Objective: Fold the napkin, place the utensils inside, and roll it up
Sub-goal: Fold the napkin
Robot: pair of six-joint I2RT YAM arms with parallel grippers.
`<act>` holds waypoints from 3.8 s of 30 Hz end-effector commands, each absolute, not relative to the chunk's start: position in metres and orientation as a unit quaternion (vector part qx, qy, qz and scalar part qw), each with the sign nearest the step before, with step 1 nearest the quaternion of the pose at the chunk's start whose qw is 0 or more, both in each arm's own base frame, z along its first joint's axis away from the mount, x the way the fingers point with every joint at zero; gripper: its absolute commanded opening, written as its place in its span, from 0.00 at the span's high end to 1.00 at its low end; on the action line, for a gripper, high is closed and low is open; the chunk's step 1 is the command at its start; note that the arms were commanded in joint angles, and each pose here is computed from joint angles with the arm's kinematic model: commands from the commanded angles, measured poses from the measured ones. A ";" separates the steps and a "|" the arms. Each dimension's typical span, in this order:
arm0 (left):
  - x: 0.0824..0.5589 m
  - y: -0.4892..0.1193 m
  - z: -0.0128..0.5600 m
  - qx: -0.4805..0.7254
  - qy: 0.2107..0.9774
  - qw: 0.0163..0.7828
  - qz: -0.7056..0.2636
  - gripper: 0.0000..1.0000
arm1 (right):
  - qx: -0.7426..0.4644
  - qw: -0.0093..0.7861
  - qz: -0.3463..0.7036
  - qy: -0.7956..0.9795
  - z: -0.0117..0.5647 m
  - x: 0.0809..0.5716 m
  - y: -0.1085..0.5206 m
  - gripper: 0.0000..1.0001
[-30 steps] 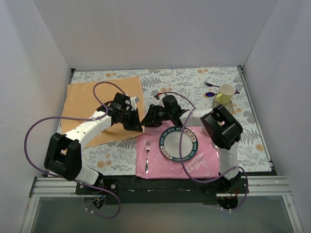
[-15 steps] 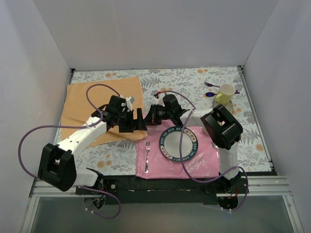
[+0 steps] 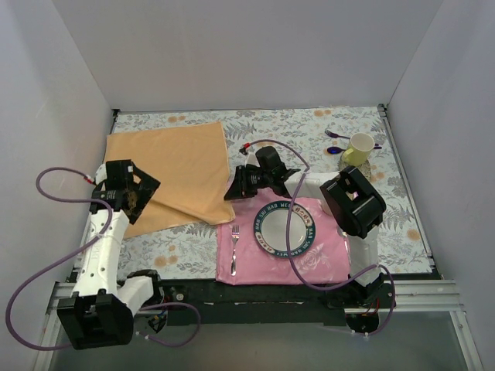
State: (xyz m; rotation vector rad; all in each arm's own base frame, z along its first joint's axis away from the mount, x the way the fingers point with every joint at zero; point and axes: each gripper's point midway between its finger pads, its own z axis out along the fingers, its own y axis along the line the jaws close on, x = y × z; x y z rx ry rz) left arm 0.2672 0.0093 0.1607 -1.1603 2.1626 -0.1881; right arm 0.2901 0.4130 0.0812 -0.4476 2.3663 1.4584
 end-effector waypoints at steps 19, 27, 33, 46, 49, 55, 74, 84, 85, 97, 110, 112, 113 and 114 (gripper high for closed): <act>0.174 0.181 0.064 -0.719 0.618 0.216 0.233 0.10 | -0.248 0.285 0.455 0.806 0.158 0.278 0.366 0.48; 0.189 0.203 0.052 -0.692 0.639 0.229 0.244 0.35 | -0.243 0.274 0.463 0.807 0.153 0.277 0.366 0.49; 0.199 0.204 0.040 -0.687 0.649 0.231 0.231 0.43 | -0.240 0.270 0.466 0.808 0.151 0.277 0.365 0.50; 0.190 0.199 0.024 -0.698 0.644 0.213 0.232 0.51 | -0.232 0.268 0.474 0.806 0.151 0.278 0.362 0.50; 0.186 0.200 0.020 -0.701 0.640 0.212 0.234 0.51 | -0.231 0.262 0.476 0.807 0.148 0.277 0.363 0.51; 0.168 0.192 -0.005 -0.729 0.620 0.185 0.225 0.73 | -0.229 0.264 0.472 0.809 0.148 0.278 0.361 0.51; 0.186 0.229 0.063 -0.726 0.583 0.272 0.242 1.00 | -0.231 0.250 0.464 0.818 0.136 0.273 0.354 0.51; 0.249 0.227 0.102 -0.649 0.651 0.326 0.222 1.00 | -0.231 0.242 0.463 0.820 0.131 0.272 0.354 0.51; 0.265 0.226 0.113 -0.631 0.659 0.345 0.220 1.00 | -0.231 0.241 0.463 0.821 0.131 0.272 0.354 0.51; 0.442 0.112 0.143 -0.423 0.790 0.420 0.141 1.00 | -0.218 0.246 0.438 0.836 0.127 0.284 0.337 0.51; 0.552 -0.018 0.109 -0.197 0.874 0.443 0.029 1.00 | -0.186 0.254 0.404 0.859 0.119 0.308 0.308 0.51; 0.562 -0.027 0.111 -0.182 0.875 0.449 0.020 1.00 | -0.180 0.254 0.402 0.861 0.117 0.311 0.305 0.51; 0.565 -0.030 0.111 -0.177 0.875 0.450 0.017 1.00 | -0.178 0.252 0.402 0.862 0.115 0.312 0.305 0.51; 0.568 -0.034 0.113 -0.171 0.876 0.451 0.007 1.00 | -0.177 0.250 0.402 0.863 0.114 0.312 0.304 0.51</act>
